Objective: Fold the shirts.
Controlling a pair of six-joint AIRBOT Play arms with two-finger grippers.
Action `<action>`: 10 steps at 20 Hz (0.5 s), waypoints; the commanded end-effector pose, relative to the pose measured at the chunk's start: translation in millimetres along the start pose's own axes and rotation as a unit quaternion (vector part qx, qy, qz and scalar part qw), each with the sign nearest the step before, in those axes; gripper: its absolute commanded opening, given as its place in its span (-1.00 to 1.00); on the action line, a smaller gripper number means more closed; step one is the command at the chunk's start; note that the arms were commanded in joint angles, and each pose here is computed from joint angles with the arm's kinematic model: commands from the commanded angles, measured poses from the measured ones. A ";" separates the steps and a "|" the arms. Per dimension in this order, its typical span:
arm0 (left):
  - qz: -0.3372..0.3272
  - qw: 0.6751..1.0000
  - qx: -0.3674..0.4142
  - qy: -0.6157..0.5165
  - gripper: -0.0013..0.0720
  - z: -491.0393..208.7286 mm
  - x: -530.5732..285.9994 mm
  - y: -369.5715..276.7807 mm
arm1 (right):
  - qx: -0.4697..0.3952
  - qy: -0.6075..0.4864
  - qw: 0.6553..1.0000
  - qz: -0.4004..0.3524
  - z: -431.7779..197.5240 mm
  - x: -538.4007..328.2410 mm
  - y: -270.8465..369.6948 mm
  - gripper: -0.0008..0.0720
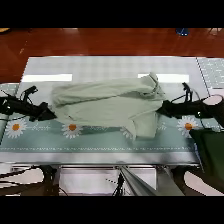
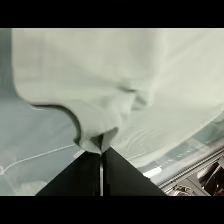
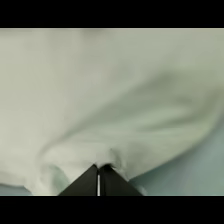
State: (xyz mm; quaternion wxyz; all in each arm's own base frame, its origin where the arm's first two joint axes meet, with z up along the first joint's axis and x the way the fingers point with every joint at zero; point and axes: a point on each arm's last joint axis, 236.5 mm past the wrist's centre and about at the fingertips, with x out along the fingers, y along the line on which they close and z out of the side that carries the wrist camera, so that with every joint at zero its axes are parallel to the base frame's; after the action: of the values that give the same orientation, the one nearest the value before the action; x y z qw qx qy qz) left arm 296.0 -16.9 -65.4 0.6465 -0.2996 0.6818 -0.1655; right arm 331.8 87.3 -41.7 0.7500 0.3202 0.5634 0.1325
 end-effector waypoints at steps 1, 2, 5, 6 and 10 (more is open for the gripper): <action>-0.040 0.996 0.034 -0.070 -0.89 42.1 -39.0 -41.1 | -0.068 -0.118 0.990 0.045 74.9 -54.5 66.4 -0.90; -0.061 0.992 0.043 -0.100 -0.89 57.4 -51.6 -57.5 | -0.072 -0.161 0.983 0.051 100.9 -71.4 81.5 -0.90; -0.093 0.979 0.054 -0.173 -0.89 94.4 -73.7 -87.0 | -0.078 -0.236 0.967 0.052 155.6 -84.0 105.1 -0.90; -0.089 0.977 0.053 -0.188 -0.89 102.0 -73.5 -87.4 | -0.079 -0.234 0.968 0.052 163.3 -72.5 108.4 -0.90; -0.060 0.966 0.043 -0.247 -0.89 138.4 -68.6 -77.8 | -0.075 -0.235 0.968 0.036 191.0 -12.3 105.5 -0.90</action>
State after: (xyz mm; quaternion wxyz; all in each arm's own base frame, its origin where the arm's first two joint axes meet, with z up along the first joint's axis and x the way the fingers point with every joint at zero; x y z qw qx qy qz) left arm 413.5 -20.6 18.0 0.7630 -0.3376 0.5193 -0.1851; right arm 486.8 90.5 76.4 0.8652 0.3063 0.3713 0.1407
